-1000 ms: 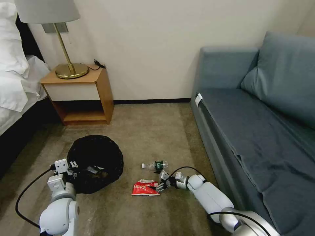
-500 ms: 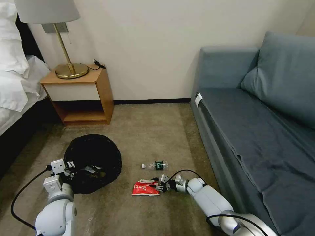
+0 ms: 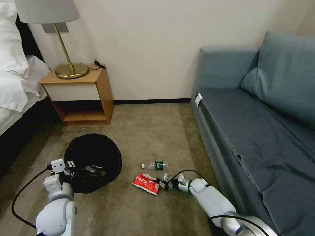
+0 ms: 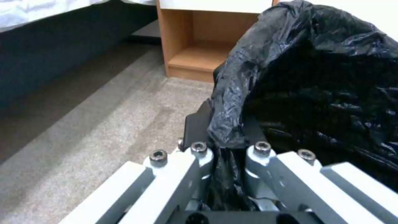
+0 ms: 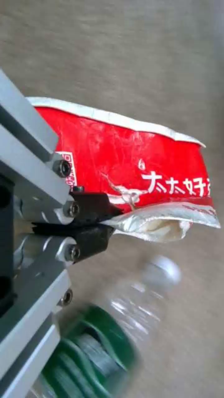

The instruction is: Pick up the trash bin, then pick up the garbage on the floor and place it into the trash bin.

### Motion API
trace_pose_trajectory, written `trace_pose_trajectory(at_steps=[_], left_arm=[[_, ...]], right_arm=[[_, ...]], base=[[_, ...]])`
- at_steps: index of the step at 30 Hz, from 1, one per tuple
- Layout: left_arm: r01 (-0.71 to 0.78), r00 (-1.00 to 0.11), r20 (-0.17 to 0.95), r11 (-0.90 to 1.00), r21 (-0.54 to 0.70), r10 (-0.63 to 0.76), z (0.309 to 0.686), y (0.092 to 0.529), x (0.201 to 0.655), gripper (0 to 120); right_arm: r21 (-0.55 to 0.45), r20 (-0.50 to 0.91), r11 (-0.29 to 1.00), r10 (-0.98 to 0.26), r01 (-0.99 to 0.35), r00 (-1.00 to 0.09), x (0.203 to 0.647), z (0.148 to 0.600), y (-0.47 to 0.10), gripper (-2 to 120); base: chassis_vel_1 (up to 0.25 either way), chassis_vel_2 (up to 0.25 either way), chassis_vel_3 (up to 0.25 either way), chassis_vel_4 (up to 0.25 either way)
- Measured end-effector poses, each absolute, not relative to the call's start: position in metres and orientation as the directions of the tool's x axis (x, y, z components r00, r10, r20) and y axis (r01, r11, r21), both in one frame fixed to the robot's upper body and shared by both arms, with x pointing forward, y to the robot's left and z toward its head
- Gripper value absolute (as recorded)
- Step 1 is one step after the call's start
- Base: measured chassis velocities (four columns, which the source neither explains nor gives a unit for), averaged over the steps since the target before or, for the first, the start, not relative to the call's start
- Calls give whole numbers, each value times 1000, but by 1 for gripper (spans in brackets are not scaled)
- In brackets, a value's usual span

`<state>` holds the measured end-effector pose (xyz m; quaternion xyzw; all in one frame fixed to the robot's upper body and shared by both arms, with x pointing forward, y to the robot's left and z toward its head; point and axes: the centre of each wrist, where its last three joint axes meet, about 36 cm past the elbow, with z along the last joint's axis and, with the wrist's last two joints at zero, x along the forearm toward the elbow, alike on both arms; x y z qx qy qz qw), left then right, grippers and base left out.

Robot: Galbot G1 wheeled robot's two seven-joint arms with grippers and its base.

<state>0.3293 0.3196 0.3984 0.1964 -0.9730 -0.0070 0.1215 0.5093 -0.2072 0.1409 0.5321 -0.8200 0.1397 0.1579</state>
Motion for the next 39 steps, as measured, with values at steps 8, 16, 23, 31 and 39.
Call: trace_pose_trajectory(at_steps=[8,16,23,31,39], left_arm=[[-375,-897,230,925,56,-377,398,322,340,4],[-362,-901,233,930,61,-366,396,316,347,4],[-351,-905,234,934,63,-356,396,308,351,4],[-349,-906,233,935,59,-353,397,305,352,4],[-353,-907,225,934,54,-356,400,306,351,4]], right_arm=[[-170,111,476,-861,-863,-497,526,202,-186,0],[-217,-134,679,-732,-701,-667,551,274,-147,0],[-223,-242,727,-687,-649,-686,545,338,-75,0],[-217,-220,676,-737,-704,-640,524,337,-24,0],[-236,-163,622,-783,-747,-601,510,311,4,0]], base=[[0,0,0,0],[0,0,0,0],[0,0,0,0],[0,0,0,0],[0,0,0,0]])
